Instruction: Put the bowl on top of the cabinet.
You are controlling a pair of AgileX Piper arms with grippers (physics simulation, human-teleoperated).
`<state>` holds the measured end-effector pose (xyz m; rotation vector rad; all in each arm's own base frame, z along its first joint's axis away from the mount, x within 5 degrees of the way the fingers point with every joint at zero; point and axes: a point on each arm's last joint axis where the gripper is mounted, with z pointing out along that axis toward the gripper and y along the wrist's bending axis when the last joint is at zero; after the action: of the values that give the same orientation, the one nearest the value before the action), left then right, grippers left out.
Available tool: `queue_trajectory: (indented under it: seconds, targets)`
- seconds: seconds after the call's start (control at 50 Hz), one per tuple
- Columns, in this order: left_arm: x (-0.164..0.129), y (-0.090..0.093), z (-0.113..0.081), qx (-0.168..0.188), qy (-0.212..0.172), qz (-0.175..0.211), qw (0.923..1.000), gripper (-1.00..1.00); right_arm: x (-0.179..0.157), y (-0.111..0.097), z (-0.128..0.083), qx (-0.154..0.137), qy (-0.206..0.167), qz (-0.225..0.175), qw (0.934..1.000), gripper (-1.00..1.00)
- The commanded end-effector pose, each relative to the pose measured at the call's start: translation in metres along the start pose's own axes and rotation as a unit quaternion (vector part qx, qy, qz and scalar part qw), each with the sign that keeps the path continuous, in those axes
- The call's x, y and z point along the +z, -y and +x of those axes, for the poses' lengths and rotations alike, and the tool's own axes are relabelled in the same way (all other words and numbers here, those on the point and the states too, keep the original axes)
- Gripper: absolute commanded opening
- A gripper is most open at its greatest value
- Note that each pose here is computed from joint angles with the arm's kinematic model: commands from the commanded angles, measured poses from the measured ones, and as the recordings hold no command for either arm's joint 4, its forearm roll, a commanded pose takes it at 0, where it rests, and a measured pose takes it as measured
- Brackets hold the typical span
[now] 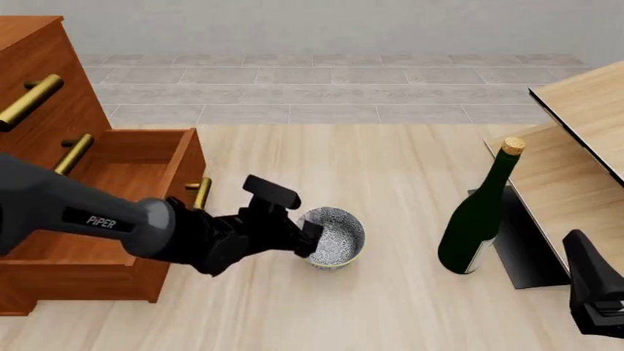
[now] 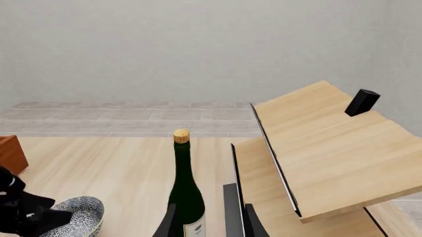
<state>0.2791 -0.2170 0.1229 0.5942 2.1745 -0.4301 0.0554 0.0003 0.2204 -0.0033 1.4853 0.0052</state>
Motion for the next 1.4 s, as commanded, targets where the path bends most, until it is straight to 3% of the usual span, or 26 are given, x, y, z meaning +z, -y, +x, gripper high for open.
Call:
queue_trajectory:
  seconds: [0.02, 0.68, 0.7, 0.72, 0.74, 0.76, 0.94, 1.0, 1.4]
  targets:
    - [0.002, 0.001, 0.003, 0.001, -0.002, 0.002, 1.0000, 1.00, 0.000, 0.000, 0.000, 0.000, 0.000, 0.000, 1.0000, 1.00]
    - [0.020, -0.001, 0.011, 0.010, -0.008, 0.000, 0.9999, 1.00, 0.000, 0.000, 0.000, 0.000, 0.000, 0.000, 1.0000, 1.00]
    - [0.016, -0.015, 0.004, 0.025, 0.010, -0.015, 0.9995, -1.00, 0.000, 0.000, 0.000, 0.000, 0.000, 0.000, 1.0000, 1.00]
    - [0.014, 0.005, 0.011, 0.024, -0.002, 0.007, 0.9997, -1.00, 0.000, 0.000, 0.000, 0.000, 0.000, 0.000, 1.0000, 1.00]
    - [0.014, 0.005, 0.011, 0.024, -0.002, 0.007, 0.9997, -1.00, 0.000, 0.000, 0.000, 0.000, 0.000, 0.000, 1.0000, 1.00]
    - [0.012, -0.004, 0.006, 0.023, 0.007, -0.003, 0.9997, -1.00, 0.000, 0.000, 0.000, 0.000, 0.000, 0.000, 1.0000, 1.00]
    - [-0.004, -0.012, -0.010, 0.016, 0.031, -0.012, 0.9993, -1.00, 0.000, 0.000, 0.000, 0.000, 0.000, 0.000, 1.0000, 1.00]
    - [-0.013, -0.026, -0.023, 0.005, 0.048, -0.028, 0.9984, -1.00, 0.000, 0.000, 0.000, 0.000, 0.000, 0.000, 1.0000, 1.00]
    - [-0.082, -0.019, -0.059, -0.009, 0.115, -0.022, 0.9931, -1.00, 0.000, 0.000, 0.000, 0.000, 0.000, 0.000, 1.0000, 1.00]
